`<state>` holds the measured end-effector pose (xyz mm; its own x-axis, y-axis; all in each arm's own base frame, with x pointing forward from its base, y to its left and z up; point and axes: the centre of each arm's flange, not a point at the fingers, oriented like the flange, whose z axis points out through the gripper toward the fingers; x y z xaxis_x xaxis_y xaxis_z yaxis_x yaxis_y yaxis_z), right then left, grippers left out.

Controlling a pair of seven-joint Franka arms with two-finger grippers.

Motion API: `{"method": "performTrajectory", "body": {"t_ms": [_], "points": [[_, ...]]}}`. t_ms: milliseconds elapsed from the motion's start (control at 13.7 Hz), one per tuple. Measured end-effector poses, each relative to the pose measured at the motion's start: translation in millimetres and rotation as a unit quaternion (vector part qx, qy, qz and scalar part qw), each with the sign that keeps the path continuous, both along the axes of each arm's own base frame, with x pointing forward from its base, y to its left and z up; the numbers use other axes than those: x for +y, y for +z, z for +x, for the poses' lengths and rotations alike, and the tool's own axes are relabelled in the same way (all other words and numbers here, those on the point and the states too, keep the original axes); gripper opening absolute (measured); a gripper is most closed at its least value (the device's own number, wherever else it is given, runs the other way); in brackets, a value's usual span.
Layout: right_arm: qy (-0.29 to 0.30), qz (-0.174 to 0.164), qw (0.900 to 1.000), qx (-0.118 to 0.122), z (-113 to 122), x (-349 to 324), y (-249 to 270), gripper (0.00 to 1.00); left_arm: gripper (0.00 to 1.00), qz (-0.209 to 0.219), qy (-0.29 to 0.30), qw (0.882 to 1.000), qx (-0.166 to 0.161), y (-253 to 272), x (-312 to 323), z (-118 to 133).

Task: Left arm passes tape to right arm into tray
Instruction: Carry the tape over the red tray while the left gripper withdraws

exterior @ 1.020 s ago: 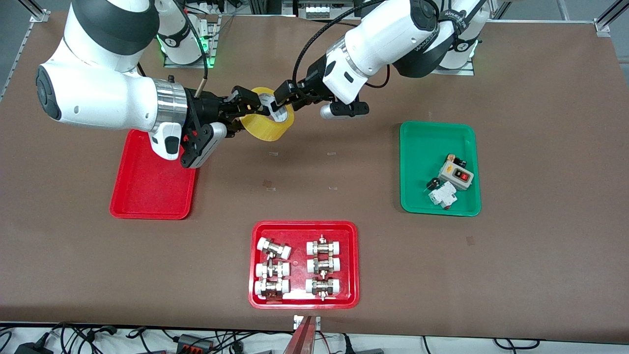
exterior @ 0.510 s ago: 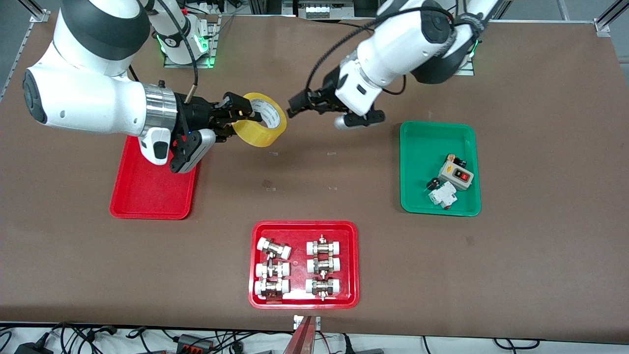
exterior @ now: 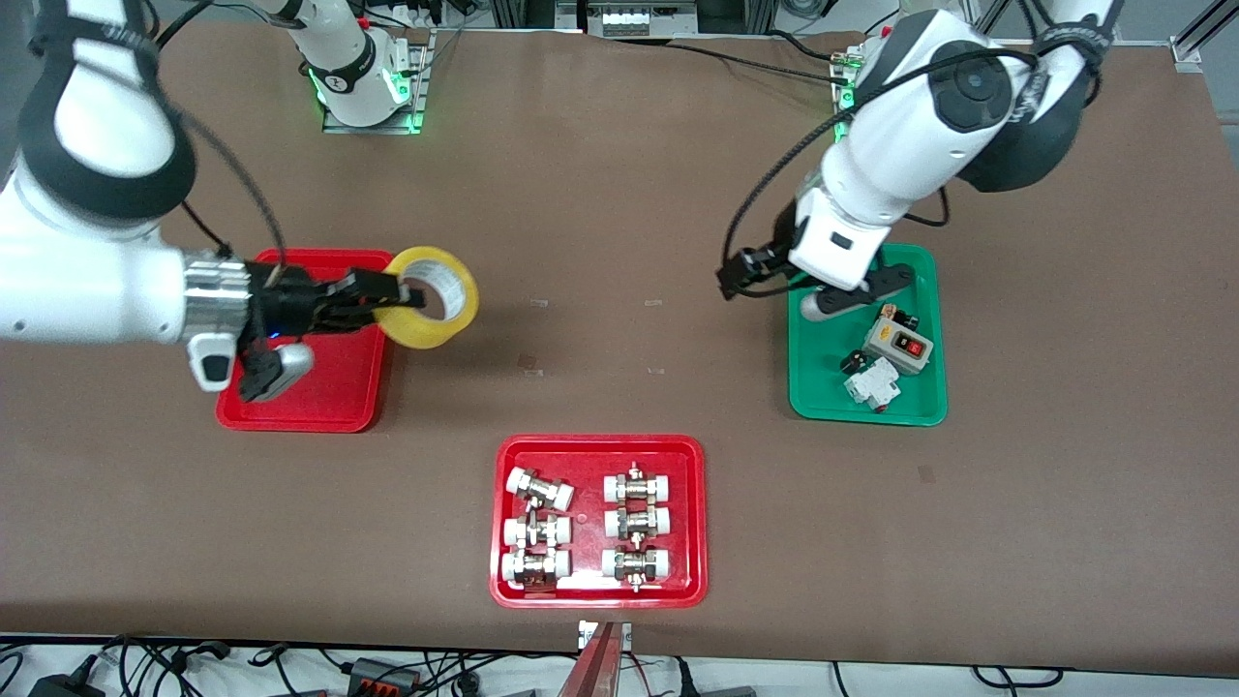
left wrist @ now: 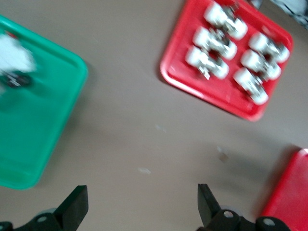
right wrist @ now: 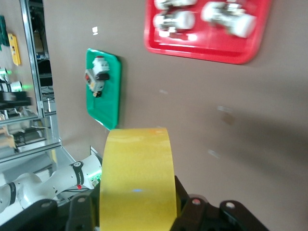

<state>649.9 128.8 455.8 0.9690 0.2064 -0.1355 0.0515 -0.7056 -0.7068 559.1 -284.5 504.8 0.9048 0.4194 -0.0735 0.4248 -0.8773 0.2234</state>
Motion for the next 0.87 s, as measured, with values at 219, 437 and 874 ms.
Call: {"method": "performTrajectory", "body": {"t_ms": [219,437,874], "points": [[-0.032,-0.003,0.999,0.041,14.1,-96.0,-70.0,0.52,1.0,0.035,-0.002,0.999,0.0,-2.4,15.7,3.0],[-0.043,-0.023,0.996,0.069,11.9,-158.4,-123.3,0.52,1.0,0.072,-0.012,0.997,0.006,-0.6,43.1,6.1],[-0.034,0.035,0.995,0.084,-19.5,-252.7,-211.4,0.52,1.0,0.119,-0.072,0.99,0.006,43.1,146.5,6.2]]}}
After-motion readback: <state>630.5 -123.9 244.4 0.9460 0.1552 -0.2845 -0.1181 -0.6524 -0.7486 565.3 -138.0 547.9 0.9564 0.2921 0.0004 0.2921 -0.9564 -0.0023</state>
